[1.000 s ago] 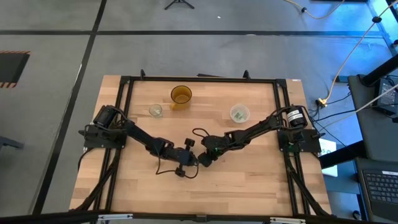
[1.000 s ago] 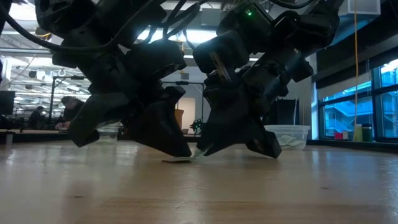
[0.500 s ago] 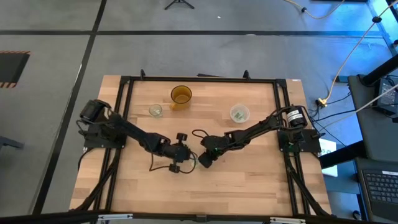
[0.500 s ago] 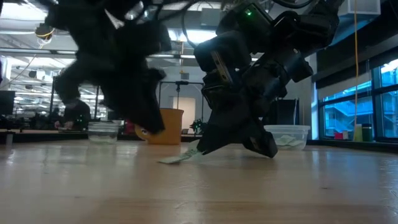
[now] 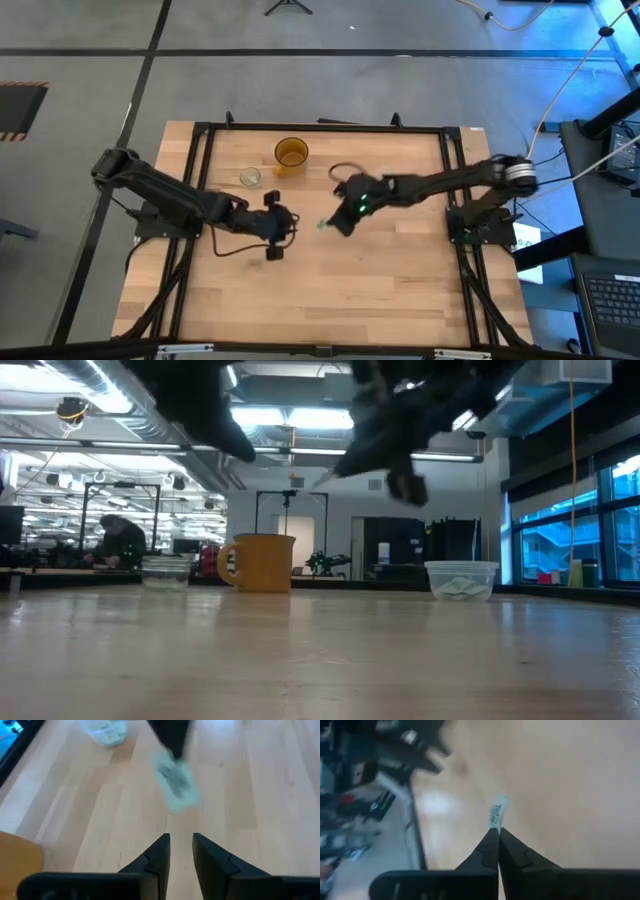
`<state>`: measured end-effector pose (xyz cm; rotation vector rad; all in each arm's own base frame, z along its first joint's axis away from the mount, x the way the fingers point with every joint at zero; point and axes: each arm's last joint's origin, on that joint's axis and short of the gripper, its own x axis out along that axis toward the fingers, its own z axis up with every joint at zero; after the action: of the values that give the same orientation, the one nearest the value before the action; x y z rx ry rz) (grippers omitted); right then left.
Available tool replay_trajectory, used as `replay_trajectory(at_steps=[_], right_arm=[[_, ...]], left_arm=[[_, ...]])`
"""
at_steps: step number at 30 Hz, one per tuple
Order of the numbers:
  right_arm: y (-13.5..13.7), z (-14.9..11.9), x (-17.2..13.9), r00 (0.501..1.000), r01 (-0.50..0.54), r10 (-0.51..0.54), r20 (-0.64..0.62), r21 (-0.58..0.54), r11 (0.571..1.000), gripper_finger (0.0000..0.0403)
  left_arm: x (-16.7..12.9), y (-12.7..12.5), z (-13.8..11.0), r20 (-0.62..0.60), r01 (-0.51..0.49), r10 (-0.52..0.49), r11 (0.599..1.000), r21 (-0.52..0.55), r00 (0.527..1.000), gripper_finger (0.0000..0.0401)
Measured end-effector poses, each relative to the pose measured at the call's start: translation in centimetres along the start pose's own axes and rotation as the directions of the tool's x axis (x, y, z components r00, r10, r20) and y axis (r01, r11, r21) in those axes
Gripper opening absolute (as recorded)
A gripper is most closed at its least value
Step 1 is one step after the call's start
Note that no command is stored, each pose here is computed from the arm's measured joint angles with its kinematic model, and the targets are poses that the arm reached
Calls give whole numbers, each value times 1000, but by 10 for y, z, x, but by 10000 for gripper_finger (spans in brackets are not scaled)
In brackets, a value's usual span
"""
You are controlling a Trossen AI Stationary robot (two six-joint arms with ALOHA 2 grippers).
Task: Pick and place Stevia / Truvia into bins
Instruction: Put the stevia packet into the transparent container
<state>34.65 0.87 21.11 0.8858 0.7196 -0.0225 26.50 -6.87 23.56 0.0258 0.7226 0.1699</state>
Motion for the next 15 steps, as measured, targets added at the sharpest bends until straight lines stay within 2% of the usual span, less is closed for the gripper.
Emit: replay_trajectory(at_steps=[4,8,12,15], right_arm=[[3,12,-52,988,118,-115,98,-18,993,2],[0,15,-104,945,265,-264,193,23,964,2],[-12,13,-144,873,416,-425,241,91,905,2],[-25,11,-161,806,524,-543,235,145,839,2]], left_arm=[[-13,7,5,38,1,2,997,-83,999,78],[-23,15,9,74,-1,15,981,-193,997,78],[-32,26,11,84,6,14,972,-234,996,78],[-40,35,13,99,-5,31,967,-256,995,78]])
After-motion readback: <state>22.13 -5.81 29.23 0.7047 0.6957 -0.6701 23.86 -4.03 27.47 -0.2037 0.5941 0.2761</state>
